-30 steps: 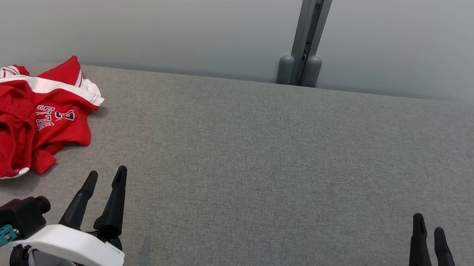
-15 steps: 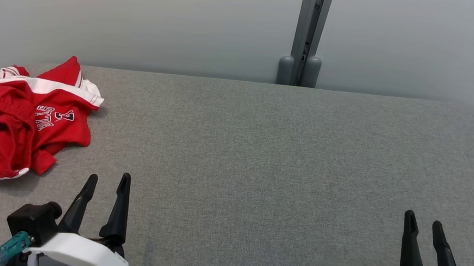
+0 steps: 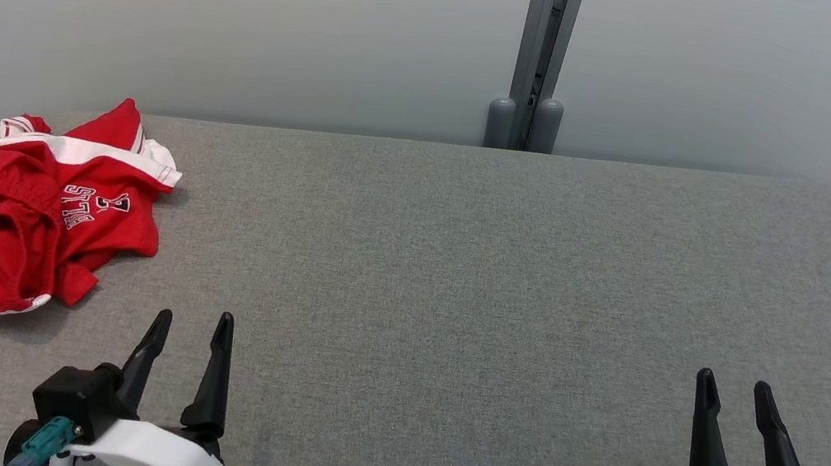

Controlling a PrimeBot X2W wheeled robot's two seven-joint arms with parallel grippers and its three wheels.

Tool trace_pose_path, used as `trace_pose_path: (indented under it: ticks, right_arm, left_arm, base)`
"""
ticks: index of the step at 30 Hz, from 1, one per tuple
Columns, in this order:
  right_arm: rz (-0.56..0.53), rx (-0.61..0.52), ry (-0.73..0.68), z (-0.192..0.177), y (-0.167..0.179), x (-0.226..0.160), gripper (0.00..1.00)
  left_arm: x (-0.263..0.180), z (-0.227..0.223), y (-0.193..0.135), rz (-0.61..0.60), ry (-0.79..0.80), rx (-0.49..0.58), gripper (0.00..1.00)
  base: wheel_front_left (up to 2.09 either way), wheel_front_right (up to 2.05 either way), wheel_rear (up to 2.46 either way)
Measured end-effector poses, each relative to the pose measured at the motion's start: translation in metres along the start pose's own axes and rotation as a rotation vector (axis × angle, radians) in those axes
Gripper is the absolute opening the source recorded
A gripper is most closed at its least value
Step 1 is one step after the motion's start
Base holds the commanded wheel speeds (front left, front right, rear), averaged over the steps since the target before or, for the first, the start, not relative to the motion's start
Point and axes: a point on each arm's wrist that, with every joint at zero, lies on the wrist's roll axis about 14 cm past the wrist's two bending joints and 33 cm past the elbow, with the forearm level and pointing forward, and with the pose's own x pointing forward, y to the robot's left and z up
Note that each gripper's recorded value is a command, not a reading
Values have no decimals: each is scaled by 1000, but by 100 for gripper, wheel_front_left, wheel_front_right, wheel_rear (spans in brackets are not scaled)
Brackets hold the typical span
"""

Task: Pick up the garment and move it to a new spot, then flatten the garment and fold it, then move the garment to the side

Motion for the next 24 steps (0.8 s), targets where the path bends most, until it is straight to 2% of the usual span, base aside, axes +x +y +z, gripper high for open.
trace_pose_path:
  ticks: [24]
  right_arm:
    - [68,-205,-16,0,14,-2,100]
  left_arm:
    - [-4,-11,-5,-23,1,178,100]
  base:
    - [0,0,0]
